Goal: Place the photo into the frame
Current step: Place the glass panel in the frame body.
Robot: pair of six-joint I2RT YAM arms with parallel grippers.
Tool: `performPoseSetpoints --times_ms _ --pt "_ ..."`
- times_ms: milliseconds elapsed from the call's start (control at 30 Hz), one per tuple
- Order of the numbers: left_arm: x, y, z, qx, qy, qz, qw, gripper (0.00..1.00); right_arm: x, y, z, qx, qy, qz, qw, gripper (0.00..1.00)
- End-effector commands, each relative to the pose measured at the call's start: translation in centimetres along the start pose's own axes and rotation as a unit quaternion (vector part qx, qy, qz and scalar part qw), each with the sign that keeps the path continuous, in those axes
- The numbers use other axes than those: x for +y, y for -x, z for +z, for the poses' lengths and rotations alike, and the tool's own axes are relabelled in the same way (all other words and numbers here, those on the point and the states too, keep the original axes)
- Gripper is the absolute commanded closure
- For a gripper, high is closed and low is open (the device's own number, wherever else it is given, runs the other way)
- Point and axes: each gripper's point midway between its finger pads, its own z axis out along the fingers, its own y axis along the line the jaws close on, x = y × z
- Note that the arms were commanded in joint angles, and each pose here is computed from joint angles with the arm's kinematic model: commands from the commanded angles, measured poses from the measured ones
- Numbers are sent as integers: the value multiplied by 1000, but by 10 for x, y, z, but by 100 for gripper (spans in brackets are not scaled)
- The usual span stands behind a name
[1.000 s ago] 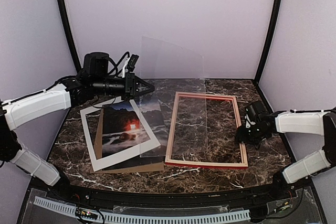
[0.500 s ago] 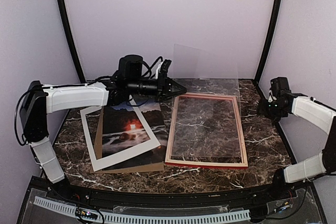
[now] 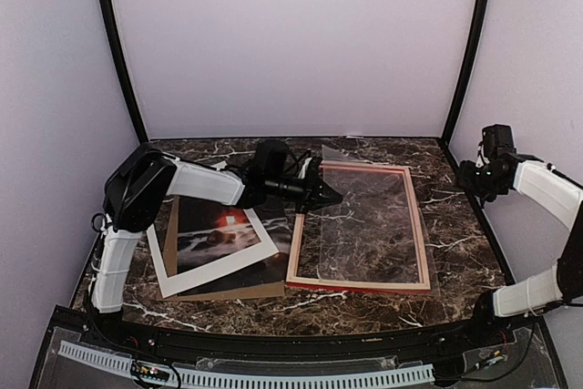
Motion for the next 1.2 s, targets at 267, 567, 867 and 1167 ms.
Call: performPoseSetpoints --times_ms 267,567,867,1167 --pt "65 22 -17 24 65 -15 997 100 18 -42 26 59 67 -1 996 34" --pt "76 27 -15 34 90 2 995 100 41 -58 40 86 112 -22 990 34" --pt "76 25 -10 50 80 13 995 100 47 -65 46 98 110 -37 988 33" --pt "76 25 -10 53 80 16 995 100 60 -77 48 113 122 -54 985 33"
